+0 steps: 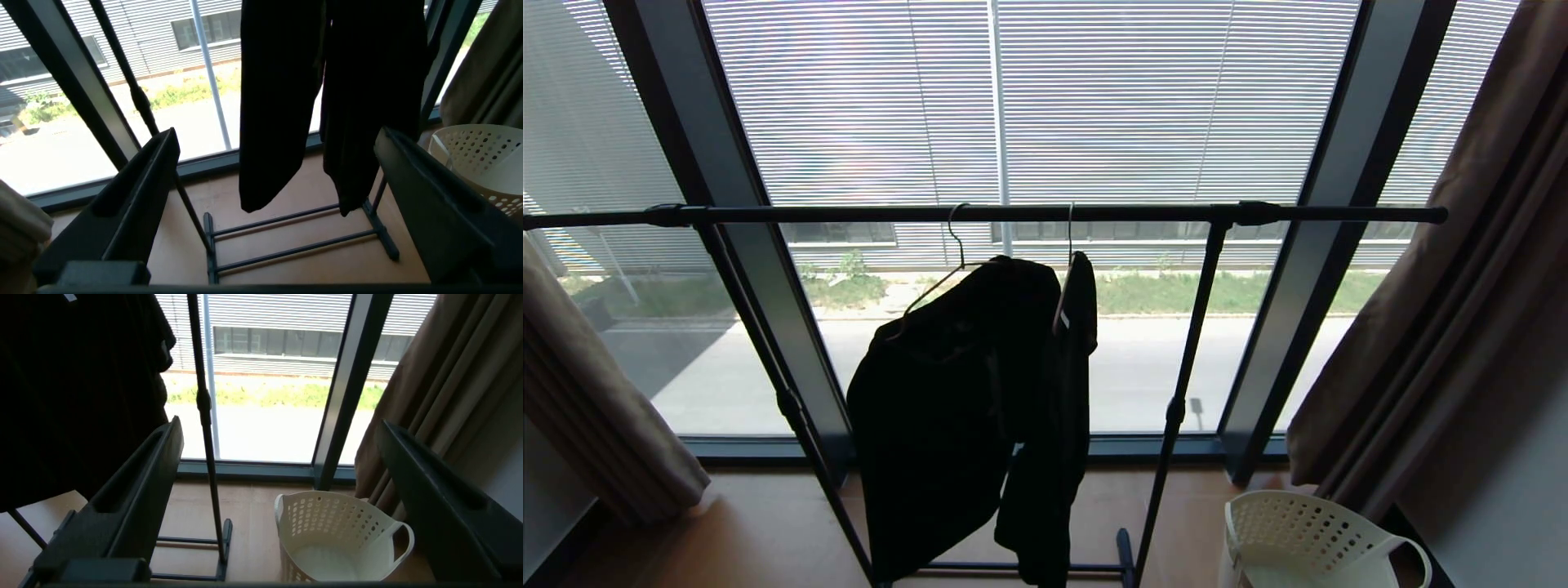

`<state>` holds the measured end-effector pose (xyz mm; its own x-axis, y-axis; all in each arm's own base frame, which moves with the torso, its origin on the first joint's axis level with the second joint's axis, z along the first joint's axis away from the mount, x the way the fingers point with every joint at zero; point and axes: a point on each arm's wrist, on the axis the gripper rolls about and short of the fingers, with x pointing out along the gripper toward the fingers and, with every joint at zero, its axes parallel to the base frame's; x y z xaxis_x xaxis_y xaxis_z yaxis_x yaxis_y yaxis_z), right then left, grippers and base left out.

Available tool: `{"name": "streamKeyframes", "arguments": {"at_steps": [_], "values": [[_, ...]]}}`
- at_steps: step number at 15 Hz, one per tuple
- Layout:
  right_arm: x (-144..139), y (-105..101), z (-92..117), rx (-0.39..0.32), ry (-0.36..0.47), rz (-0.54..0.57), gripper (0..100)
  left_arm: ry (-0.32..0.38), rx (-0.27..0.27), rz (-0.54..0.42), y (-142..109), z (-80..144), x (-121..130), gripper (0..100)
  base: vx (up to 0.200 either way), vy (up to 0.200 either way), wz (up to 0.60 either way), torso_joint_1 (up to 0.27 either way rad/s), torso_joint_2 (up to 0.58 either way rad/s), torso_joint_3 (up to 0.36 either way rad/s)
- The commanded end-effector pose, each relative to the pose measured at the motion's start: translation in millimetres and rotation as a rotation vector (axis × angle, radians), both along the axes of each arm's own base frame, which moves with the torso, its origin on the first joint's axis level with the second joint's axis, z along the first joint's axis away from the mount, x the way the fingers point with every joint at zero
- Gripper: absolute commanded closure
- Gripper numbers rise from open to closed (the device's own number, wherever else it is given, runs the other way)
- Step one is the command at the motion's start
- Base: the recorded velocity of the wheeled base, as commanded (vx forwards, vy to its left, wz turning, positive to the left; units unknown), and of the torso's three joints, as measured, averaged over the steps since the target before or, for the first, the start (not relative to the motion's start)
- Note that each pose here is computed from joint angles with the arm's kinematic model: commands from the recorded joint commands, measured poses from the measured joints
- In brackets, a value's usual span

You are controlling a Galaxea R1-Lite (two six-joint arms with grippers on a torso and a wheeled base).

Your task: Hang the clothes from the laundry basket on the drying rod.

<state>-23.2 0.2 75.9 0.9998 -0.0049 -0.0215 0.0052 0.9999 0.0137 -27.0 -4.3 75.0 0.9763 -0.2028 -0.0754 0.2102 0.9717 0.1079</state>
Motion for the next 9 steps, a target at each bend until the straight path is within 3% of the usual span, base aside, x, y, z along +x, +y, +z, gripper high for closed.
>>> {"name": "streamKeyframes", "arguments": {"at_steps": [1, 9], "values": [[0.1, 0.0, 0.0, 0.000, 0.002, 0.000, 0, 0.001, -0.001, 0.000, 0.0, 0.1, 0.1, 0, 0.000, 0.000, 0.00, 0.000, 0.00, 0.000], [0.1, 0.0, 0.0, 0.002, 0.002, 0.000, 0, 0.001, -0.001, 0.000, 0.0, 0.1, 0.1, 0, 0.000, 0.000, 0.00, 0.000, 0.00, 0.000]]}}
